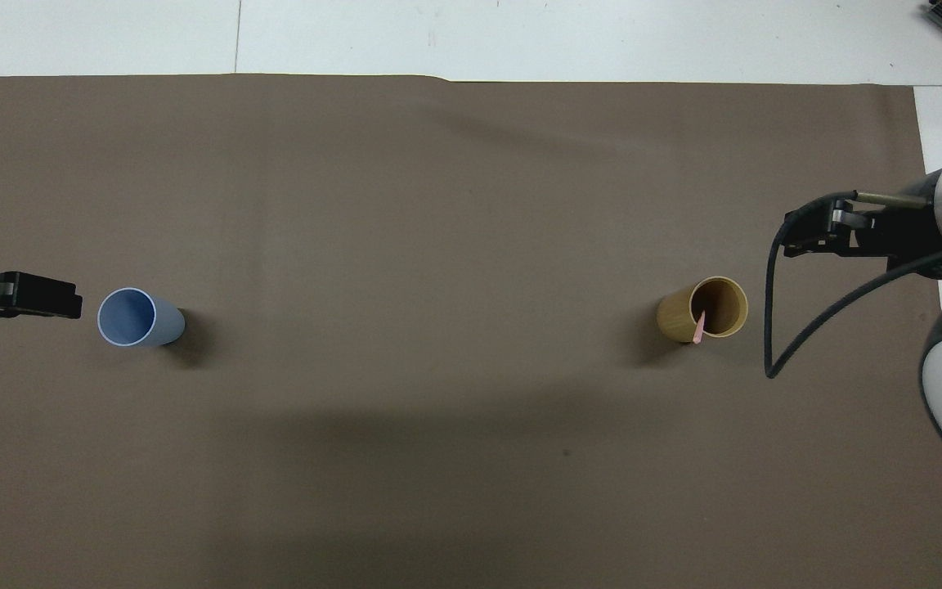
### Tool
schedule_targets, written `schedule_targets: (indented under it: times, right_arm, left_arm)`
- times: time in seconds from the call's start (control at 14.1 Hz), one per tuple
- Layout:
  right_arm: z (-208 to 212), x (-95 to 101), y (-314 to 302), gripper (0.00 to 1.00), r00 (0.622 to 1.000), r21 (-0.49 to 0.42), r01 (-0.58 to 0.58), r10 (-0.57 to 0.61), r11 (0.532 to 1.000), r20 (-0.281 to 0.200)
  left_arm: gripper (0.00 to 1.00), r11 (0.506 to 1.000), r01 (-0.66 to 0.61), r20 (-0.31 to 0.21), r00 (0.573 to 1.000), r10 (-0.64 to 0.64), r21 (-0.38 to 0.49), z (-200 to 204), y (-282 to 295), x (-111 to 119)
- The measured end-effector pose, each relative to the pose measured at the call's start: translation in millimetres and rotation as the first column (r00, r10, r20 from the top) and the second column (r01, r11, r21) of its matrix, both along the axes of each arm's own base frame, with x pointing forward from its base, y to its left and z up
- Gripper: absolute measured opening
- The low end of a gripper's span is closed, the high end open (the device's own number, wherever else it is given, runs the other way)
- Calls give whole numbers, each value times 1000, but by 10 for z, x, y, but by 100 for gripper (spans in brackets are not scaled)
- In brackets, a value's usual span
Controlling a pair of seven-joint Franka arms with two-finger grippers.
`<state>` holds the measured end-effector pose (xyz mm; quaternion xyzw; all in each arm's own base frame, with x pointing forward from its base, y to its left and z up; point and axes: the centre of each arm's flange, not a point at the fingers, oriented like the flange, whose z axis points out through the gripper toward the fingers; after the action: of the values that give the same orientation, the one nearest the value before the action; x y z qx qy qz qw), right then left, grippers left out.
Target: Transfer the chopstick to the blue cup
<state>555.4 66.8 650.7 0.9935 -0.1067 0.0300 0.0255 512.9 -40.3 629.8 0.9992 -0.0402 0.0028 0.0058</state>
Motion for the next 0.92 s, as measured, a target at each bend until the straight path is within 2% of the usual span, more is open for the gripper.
schedule_targets:
  times: [0.21, 0.35, 0.71, 0.92]
  right_arm:
    - [0, 4, -30, 100, 1000, 0, 5, -5, 1000, 0]
    - [0, 4, -34, 100, 1000, 0, 6, -6, 1000, 0]
    - [-1, 4, -35, 100, 1000, 0, 6, -6, 1000, 0]
    - [-1, 4, -35, 100, 1000, 0, 6, -6, 1000, 0]
  left_arm:
    - [100, 1000, -2, -23, 1000, 2, 2, -90, 10, -16]
    - [100, 1000, -6, -41, 999, 6, 3, -294, 32, -2]
    - [100, 1000, -26, -24, 999, 26, 2, -1168, 121, 53]
    - [100, 1000, -31, 3, 1000, 31, 1, -1574, 339, 44]
